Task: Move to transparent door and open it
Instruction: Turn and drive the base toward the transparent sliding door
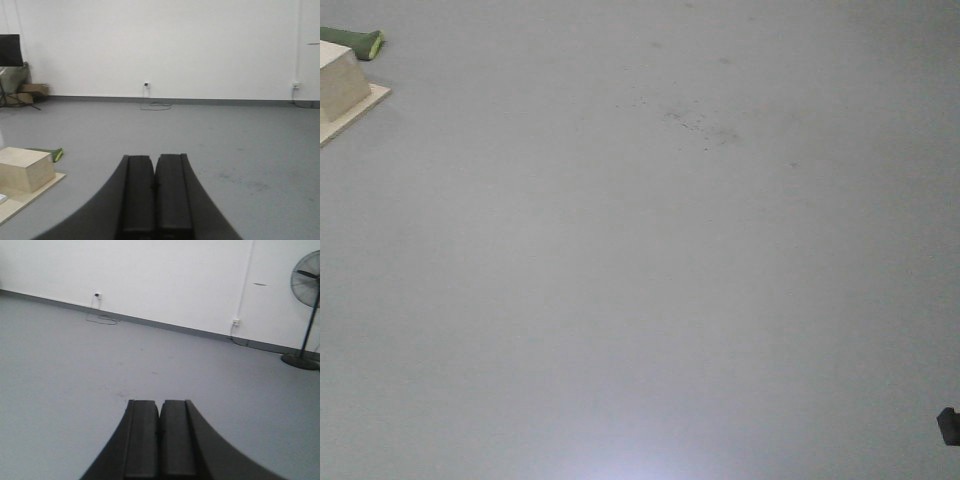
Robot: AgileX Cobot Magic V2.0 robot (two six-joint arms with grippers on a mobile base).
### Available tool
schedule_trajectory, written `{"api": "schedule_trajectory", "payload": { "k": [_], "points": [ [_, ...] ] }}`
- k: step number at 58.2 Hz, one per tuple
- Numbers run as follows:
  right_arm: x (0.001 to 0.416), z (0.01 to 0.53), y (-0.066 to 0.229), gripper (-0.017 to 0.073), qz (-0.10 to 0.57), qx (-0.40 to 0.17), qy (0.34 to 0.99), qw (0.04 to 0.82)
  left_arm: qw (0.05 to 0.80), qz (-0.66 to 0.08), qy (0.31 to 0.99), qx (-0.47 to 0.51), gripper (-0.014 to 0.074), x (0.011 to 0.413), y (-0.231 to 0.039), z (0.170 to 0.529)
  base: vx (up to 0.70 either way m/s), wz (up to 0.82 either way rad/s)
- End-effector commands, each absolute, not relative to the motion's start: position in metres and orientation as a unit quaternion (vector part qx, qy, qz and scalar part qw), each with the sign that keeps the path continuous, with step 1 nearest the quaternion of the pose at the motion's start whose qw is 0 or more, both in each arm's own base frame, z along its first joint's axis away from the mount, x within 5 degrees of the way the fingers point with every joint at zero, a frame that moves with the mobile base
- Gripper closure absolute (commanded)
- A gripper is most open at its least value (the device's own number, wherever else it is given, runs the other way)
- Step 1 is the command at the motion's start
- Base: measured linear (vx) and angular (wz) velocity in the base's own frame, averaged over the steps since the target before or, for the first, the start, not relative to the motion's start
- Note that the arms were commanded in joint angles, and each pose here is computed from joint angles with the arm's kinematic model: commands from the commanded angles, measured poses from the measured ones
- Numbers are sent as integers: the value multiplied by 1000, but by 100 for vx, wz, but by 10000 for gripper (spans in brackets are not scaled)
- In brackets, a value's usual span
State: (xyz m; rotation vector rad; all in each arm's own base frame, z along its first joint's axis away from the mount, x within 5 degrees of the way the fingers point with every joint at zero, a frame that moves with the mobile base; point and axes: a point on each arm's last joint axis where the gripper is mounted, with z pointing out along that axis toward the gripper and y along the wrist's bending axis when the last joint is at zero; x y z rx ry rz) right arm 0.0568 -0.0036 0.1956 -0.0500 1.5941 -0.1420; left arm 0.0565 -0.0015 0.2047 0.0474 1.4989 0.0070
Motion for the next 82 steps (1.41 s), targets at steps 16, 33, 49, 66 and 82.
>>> {"api": "schedule_trajectory", "payload": {
  "k": [16,33,49,66,82],
  "points": [
    [56,199,-3,566,-69,-26,687,723,755,0,656,16,599,56,-1,203,60,51],
    [56,199,-3,566,-69,-26,687,723,754,0,656,16,599,56,-1,203,61,48],
    [56,199,-3,566,-69,-26,687,723,754,0,656,16,599,56,-1,203,60,49],
    [56,199,-3,566,-69,-26,687,723,754,0,656,16,599,56,-1,203,59,46],
    [56,199,-3,566,-69,-26,687,723,754,0,656,16,599,56,-1,203,59,42]
  ]
}}
